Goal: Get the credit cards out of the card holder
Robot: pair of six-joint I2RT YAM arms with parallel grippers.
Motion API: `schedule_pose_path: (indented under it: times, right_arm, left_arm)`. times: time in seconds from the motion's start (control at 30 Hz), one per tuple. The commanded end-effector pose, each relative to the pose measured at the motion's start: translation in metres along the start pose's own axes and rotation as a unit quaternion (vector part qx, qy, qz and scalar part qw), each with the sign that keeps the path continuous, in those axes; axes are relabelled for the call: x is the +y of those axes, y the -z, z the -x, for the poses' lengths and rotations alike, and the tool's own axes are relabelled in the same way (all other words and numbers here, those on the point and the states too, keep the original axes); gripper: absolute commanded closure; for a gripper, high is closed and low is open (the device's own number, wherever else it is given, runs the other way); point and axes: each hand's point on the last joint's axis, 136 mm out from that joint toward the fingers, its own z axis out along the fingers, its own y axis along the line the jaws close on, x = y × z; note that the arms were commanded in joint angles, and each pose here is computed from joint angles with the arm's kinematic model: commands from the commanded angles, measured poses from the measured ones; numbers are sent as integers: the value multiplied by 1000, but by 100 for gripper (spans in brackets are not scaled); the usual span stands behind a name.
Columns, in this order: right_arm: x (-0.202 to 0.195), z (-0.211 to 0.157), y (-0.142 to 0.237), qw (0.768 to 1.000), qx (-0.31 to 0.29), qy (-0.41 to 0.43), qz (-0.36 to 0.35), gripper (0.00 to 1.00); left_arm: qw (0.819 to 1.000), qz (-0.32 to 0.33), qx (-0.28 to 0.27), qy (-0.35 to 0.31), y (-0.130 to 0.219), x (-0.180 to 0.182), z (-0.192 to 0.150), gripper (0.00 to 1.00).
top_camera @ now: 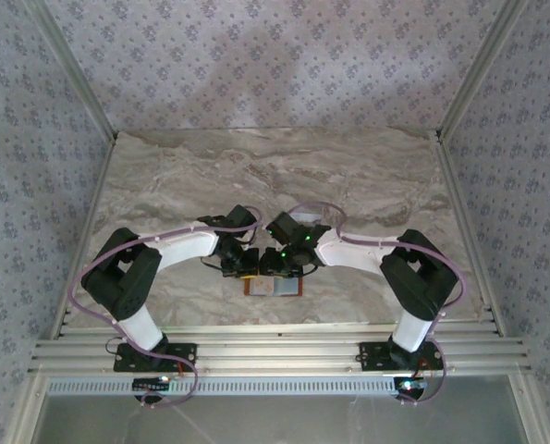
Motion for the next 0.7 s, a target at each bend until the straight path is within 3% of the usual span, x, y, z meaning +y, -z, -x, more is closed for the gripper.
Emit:
schedule_pose_path:
  times: [0.0, 0.47, 0.67]
  right_arm:
    - [-10, -7, -8, 1000, 16, -12, -13, 68]
    - [-18, -11, -15, 999, 25, -9, -38, 68]
    - [-5, -10, -15, 1000, 22, -3, -14, 68]
  left_arm:
    - [1000, 21, 12, 1, -1, 10, -10, 92]
    - [1000, 20, 14, 1, -1, 10, -10, 92]
    - [1000, 20, 13, 0, -1, 9, -10, 92]
